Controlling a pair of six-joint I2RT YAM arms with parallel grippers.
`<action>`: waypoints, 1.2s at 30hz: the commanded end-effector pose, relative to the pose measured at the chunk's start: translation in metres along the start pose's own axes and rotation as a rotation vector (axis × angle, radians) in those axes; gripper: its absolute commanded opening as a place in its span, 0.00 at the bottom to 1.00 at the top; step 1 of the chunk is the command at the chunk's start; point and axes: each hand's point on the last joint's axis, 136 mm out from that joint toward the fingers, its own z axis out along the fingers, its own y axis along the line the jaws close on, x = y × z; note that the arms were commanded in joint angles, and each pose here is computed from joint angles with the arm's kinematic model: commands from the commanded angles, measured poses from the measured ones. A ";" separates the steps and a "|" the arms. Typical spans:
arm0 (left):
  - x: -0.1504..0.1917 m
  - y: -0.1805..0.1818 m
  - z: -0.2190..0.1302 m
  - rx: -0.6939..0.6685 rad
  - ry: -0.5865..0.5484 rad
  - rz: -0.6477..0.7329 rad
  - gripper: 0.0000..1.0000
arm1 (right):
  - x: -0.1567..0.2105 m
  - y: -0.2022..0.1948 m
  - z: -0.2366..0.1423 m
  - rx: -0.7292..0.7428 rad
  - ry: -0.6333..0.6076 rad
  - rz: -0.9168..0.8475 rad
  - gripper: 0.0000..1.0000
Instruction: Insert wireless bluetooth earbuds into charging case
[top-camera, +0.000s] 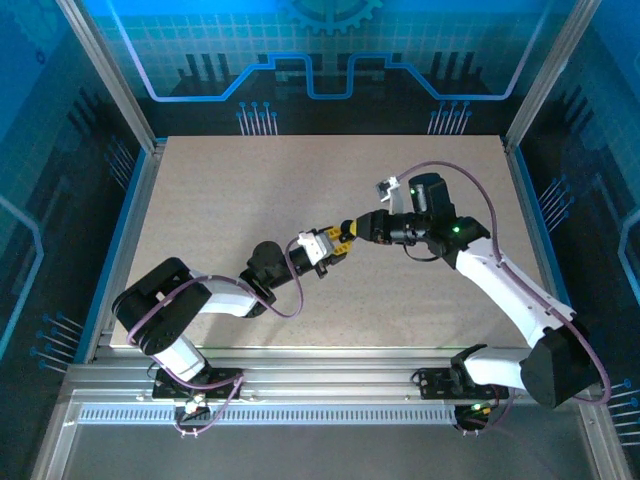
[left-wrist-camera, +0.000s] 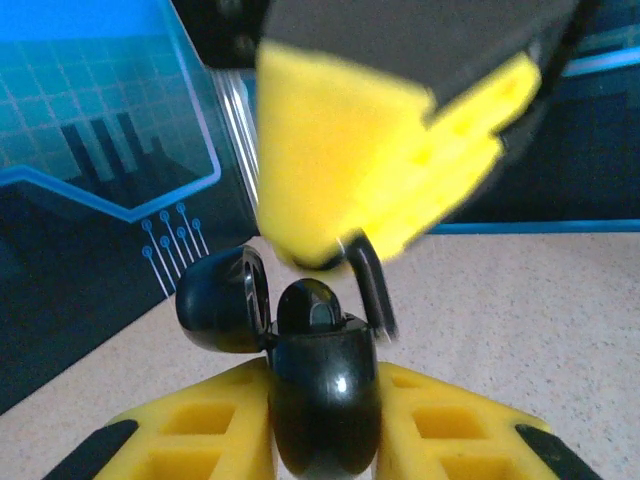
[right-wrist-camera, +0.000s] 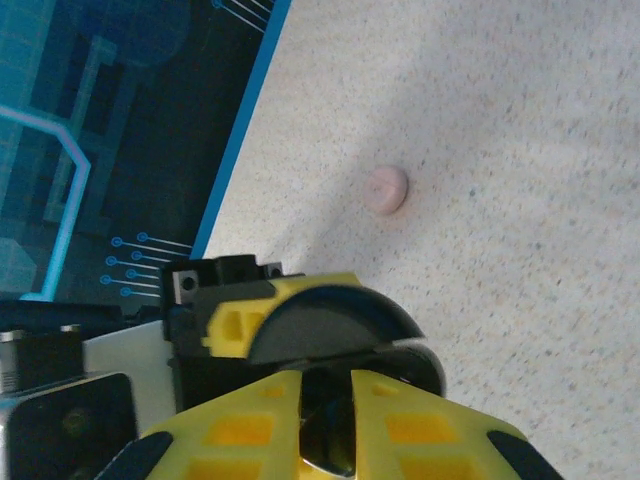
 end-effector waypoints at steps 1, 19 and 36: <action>-0.042 0.008 0.005 -0.033 -0.139 0.074 0.26 | 0.025 -0.015 0.012 0.049 0.075 0.119 0.16; -0.036 -0.001 0.005 -0.033 -0.119 0.154 0.25 | -0.010 -0.025 -0.030 0.195 -0.218 0.207 0.17; -0.034 -0.002 0.009 -0.049 -0.112 0.152 0.25 | -0.022 0.000 -0.035 0.131 -0.335 0.222 0.18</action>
